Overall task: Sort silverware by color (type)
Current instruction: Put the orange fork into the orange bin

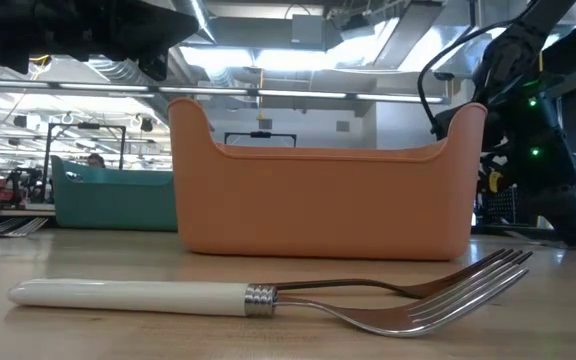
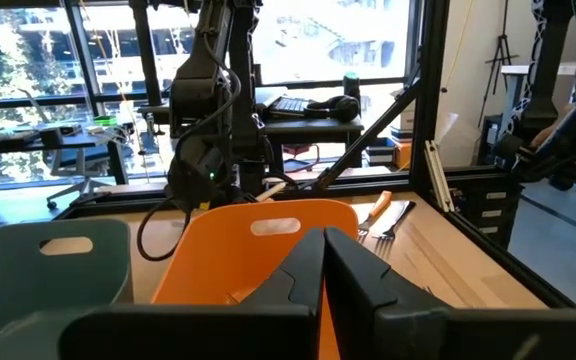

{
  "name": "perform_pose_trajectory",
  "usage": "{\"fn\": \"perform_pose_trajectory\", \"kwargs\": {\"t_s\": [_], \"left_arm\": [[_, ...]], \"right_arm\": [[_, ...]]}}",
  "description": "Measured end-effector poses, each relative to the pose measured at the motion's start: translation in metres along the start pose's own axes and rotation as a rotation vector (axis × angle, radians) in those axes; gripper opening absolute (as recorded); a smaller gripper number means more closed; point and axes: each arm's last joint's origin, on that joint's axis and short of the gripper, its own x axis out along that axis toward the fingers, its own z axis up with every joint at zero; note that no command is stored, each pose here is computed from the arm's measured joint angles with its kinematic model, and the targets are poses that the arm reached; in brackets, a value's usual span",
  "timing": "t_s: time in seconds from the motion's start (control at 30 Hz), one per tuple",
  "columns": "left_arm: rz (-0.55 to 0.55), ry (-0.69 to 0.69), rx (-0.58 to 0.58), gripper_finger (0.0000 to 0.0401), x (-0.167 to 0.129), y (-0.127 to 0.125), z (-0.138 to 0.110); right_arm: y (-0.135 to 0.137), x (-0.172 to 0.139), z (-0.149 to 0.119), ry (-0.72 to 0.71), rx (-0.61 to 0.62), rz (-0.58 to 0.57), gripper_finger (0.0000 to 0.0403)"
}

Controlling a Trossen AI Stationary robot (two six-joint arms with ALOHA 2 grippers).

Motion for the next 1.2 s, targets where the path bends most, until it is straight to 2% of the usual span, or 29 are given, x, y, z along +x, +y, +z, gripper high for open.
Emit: {"fn": "perform_pose_trajectory", "kwargs": {"t_s": [0.17,0.3,0.47,0.77,1.2], "left_arm": [[0.000,0.000,0.000,0.0006,0.000,0.000,0.000],[0.000,0.000,0.000,0.0006,0.000,0.000,0.000],[0.000,0.000,0.000,0.0006,0.000,0.000,0.000],[0.000,0.000,-0.001,0.0006,0.000,0.000,0.000],[0.000,0.000,-0.023,0.0006,0.000,0.000,0.000]], "right_arm": [[0.001,-0.001,0.002,-0.016,0.008,0.003,0.0103],[0.005,-0.006,0.008,-0.040,-0.001,0.082,0.0106],[0.008,-0.013,0.014,-0.082,0.007,0.105,0.0131],[0.005,-0.013,0.010,-0.052,0.004,0.067,0.0199],[0.002,-0.030,0.013,-0.035,0.000,0.044,0.0207]]}}
